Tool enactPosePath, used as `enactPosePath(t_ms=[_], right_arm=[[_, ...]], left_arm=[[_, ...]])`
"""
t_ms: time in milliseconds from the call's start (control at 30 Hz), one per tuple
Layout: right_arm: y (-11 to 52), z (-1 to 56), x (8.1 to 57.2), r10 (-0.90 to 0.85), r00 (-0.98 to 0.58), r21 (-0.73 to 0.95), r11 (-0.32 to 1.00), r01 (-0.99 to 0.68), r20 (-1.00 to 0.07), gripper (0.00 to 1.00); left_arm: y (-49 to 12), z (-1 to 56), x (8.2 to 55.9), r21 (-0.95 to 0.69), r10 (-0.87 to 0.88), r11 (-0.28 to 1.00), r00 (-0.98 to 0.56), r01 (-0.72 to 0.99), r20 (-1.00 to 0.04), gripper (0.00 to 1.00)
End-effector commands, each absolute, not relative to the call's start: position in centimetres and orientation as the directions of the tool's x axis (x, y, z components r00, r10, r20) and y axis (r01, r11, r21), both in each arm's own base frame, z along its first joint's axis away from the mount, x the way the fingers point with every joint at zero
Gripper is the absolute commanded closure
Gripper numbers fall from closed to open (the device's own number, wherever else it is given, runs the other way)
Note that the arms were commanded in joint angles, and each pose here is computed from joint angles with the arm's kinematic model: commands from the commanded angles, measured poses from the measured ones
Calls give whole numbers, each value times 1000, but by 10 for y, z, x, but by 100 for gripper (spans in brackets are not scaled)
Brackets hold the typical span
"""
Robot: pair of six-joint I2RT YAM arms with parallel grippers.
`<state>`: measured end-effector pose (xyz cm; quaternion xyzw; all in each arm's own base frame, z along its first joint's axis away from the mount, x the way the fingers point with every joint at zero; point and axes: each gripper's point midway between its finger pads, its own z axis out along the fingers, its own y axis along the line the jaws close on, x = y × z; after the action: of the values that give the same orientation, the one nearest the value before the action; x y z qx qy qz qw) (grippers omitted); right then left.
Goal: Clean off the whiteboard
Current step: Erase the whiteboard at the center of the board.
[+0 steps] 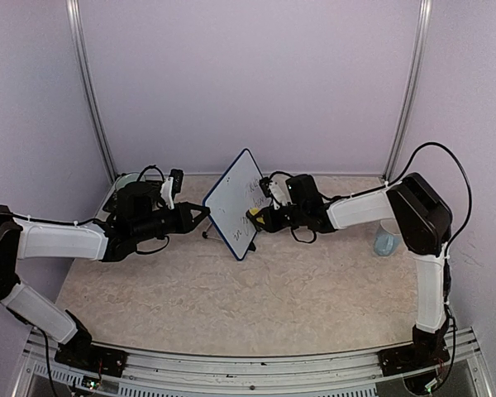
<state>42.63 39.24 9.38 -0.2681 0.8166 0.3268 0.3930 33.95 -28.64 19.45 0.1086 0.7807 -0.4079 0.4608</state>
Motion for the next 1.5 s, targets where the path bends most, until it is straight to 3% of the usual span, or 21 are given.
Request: enactPosePath(t_ms=[0,500,867,1100,1467], right_arm=[[379,110,439,-136,-539,295,714,-635,-831,100],[377,138,453,-71,-495,305,710,-635,-866,100],[403,178,461,-1,-445,348,619,-704,-896,98],[425,156,450,-61,-483,375,548,-747,-873,98],[408,111,463,-79,-584,421,616,-665,-808,99]], left_arm=[[-291,207,332,-545,-215,608,-541,577,-813,100],[-292,202,334,-548,-211,610,-550,572,-808,100],[-292,203,334,-546,-211,609,-547,575,-810,100],[-291,204,334,-544,-211,611,-543,575,-812,100],[-293,203,333,-547,-210,607,-547,577,-810,100]])
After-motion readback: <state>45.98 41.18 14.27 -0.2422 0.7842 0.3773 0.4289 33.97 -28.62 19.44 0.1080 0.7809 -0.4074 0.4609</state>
